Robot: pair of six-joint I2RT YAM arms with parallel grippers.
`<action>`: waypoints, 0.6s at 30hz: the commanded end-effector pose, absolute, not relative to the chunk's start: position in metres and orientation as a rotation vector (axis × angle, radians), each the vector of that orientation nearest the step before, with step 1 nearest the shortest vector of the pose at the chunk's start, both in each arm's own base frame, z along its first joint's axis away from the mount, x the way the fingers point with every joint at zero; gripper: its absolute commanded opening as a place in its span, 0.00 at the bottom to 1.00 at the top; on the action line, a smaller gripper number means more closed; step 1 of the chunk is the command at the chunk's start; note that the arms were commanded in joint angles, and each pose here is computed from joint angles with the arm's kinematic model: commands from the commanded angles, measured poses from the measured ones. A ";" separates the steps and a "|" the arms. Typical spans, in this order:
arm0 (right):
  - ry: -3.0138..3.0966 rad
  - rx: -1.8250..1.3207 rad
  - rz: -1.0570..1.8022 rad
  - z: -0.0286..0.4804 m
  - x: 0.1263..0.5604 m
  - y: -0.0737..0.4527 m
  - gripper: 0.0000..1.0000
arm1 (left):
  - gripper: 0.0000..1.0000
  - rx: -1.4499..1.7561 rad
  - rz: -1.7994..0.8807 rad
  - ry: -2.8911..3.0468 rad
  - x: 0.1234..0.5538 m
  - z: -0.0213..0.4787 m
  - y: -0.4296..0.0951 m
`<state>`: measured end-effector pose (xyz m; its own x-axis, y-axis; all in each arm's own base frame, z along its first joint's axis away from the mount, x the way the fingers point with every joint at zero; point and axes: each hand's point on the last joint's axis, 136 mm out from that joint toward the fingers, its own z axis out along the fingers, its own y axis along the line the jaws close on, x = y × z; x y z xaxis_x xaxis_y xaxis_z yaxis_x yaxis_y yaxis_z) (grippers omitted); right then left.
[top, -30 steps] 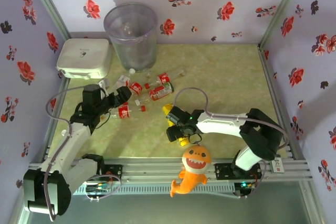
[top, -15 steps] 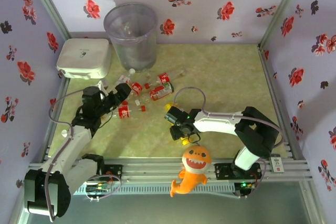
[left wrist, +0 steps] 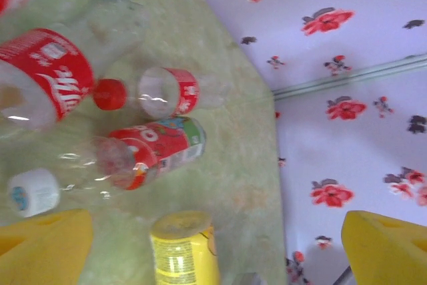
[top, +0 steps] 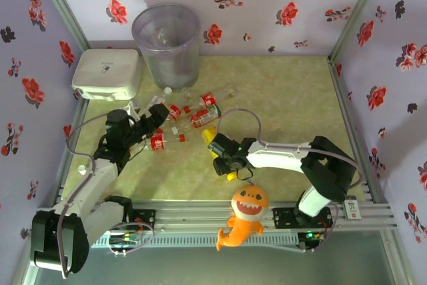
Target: Put the plastic bottles in the bin
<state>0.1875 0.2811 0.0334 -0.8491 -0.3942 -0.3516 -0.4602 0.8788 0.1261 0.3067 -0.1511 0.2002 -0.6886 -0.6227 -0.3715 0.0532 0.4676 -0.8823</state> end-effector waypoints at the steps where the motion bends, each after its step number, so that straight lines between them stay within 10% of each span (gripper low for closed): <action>1: 2.580 -0.692 0.475 0.069 0.193 0.303 0.43 | 0.96 -0.397 -1.417 1.959 0.304 0.219 -0.174; 18: 2.334 -0.723 0.861 0.142 0.215 0.324 0.44 | 1.00 -0.094 -1.578 2.052 0.286 0.215 -0.262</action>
<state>0.2123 0.3096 0.1198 -0.7510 -0.3020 -0.5872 -0.5876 0.7114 0.3856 0.2849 -0.2532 0.2080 -0.8567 -0.3993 -0.3265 0.2115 0.3054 -0.9284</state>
